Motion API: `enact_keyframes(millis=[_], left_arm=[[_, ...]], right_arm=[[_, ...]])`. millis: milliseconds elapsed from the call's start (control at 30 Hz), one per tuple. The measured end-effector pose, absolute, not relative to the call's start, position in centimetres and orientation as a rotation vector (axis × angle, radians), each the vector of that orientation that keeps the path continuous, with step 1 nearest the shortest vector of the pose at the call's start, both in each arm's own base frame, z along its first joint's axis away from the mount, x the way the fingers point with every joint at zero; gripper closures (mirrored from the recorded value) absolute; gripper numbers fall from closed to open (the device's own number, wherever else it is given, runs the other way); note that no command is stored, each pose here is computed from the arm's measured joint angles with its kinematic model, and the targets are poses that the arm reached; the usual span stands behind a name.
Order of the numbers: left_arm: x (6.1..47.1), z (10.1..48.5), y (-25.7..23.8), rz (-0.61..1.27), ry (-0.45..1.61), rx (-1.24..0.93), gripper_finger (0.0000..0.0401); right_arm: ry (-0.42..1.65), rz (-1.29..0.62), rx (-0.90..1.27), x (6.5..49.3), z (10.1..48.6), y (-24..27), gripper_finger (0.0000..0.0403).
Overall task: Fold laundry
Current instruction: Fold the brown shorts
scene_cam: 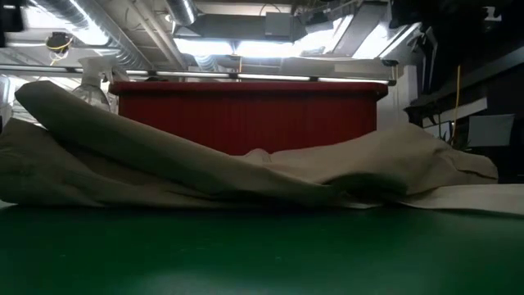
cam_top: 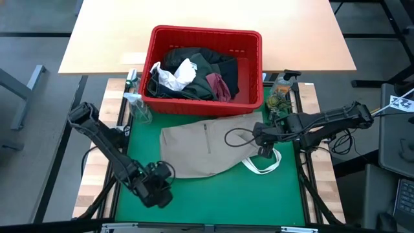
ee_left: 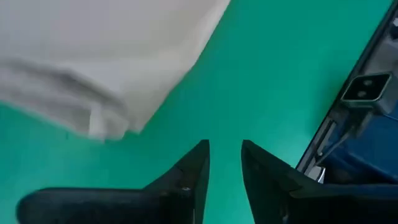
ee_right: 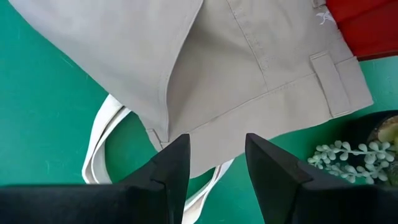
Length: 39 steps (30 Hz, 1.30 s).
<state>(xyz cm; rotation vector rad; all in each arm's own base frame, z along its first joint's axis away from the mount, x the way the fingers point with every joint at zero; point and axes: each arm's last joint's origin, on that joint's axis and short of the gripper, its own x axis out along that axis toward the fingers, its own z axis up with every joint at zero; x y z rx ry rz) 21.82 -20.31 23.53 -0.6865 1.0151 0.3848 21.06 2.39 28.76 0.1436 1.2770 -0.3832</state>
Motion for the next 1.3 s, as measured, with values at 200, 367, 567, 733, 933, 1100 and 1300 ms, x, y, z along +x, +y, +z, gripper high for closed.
enact_keyframes(millis=[200,367,567,733,933,1100,1300], left_arm=[[21.2,22.0,-21.1,0.501,1.019,-0.686,0.0303],[21.8,19.9,-21.3,0.584,1.042,-0.648,0.0303],[22.6,18.5,-20.7,0.665,1.061,-0.617,0.0303],[22.6,18.5,-19.8,0.746,1.092,-0.622,0.0303],[22.7,18.4,-19.5,0.767,1.159,-0.672,0.0303],[22.8,18.4,-19.4,0.777,1.088,-0.634,0.0303],[22.7,18.5,-19.2,0.795,1.071,-0.604,0.0303]], right_arm=[[1.269,-0.399,0.131,21.1,28.8,2.3,0.0247],[1.269,-0.399,0.131,21.1,28.8,2.3,0.0247],[1.26,-0.397,0.134,21.2,28.8,2.3,0.0247],[1.245,-0.392,0.136,21.3,28.8,2.4,0.0247],[1.246,-0.392,0.136,21.3,28.8,2.4,0.0247],[1.245,-0.392,0.136,21.3,28.8,2.4,0.0247],[1.246,-0.392,0.136,21.3,28.8,2.4,0.0247]])
